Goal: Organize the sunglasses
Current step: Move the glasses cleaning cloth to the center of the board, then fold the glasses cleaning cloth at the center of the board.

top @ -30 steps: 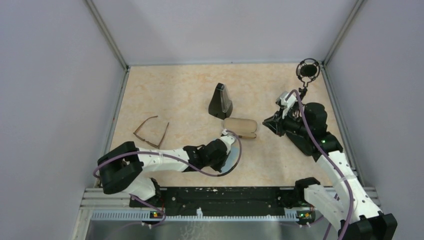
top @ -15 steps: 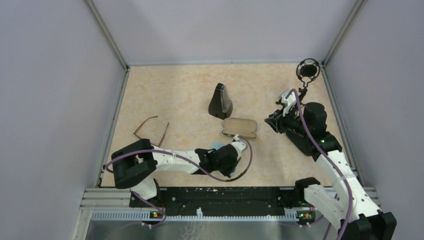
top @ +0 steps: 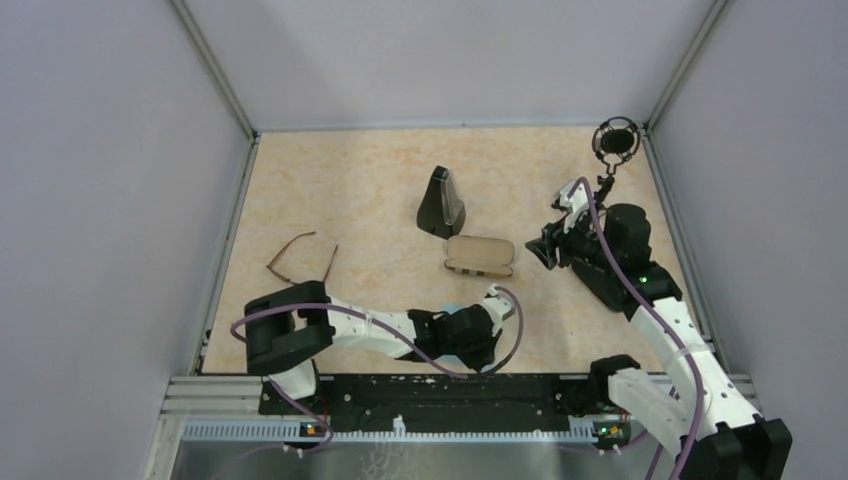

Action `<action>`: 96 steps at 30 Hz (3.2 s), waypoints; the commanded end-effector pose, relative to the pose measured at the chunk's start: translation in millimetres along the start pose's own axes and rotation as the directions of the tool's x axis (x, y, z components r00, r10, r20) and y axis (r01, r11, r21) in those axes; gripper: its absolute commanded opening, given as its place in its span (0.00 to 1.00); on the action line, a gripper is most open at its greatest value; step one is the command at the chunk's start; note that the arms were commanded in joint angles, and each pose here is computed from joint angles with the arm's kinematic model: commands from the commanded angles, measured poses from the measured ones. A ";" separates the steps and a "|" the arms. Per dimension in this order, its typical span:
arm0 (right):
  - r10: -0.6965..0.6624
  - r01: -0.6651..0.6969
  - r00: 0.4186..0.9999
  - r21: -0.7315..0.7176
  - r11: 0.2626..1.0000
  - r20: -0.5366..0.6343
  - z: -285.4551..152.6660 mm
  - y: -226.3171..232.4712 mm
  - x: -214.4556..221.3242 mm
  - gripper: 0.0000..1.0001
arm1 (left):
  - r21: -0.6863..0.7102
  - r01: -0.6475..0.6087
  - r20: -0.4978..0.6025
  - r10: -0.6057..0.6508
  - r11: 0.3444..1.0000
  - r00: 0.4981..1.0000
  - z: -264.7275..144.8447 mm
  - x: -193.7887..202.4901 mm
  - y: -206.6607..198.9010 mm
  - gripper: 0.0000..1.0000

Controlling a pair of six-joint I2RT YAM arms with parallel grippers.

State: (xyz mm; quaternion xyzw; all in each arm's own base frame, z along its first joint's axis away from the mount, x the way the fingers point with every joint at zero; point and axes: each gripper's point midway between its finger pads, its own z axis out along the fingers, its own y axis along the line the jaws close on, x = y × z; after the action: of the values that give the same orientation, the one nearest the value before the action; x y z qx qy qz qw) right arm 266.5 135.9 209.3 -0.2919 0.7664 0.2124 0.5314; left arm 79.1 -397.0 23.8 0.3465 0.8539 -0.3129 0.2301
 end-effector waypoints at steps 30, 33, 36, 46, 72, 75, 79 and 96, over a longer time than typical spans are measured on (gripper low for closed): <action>0.157 -0.254 0.929 -0.272 0.928 -0.334 28.3 45.6 72.6 0.45 | -0.238 0.241 0.115 -0.220 0.941 0.969 -46.9 -57.7 150.2 0.45; 0.156 -0.256 0.927 -0.274 0.927 -0.340 28.9 45.7 74.9 0.45 | -0.225 0.243 0.097 -0.227 0.943 0.969 -41.0 -53.4 150.2 0.41; 0.158 -0.261 0.924 -0.273 0.926 -0.349 30.0 45.6 76.8 0.45 | -0.215 0.244 0.084 -0.231 0.946 0.969 -37.9 -50.7 149.5 0.37; 0.158 -0.265 0.920 -0.271 0.925 -0.358 31.0 44.9 79.1 0.45 | -0.194 0.231 0.052 -0.225 0.953 0.973 -40.8 -44.6 144.3 0.25; -0.023 -0.237 0.803 -0.354 0.905 -0.595 59.1 93.7 144.4 0.33 | -0.168 0.310 0.192 -0.277 0.936 0.941 -50.5 -49.0 150.8 0.00; -0.042 -0.221 0.790 -0.347 0.912 -0.612 61.0 94.9 150.8 0.35 | -0.162 0.314 0.198 -0.281 0.935 0.939 -51.3 -48.6 150.5 0.00; -0.053 -0.212 0.761 -0.324 0.922 -0.647 63.9 91.8 162.1 0.36 | -0.159 0.313 0.198 -0.281 0.936 0.939 -50.9 -47.4 150.1 0.00; -0.130 -0.218 0.730 -0.409 0.886 -0.671 61.2 114.0 171.1 0.27 | -0.157 0.319 0.210 -0.284 0.935 0.936 -52.1 -47.9 152.6 0.00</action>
State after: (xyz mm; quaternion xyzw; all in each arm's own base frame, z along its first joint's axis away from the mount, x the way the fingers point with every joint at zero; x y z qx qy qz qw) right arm 182.2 209.9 20.0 -0.4280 0.8555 0.2694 0.1108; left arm 210.5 -297.1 24.3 0.1620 0.9040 -0.2840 0.2755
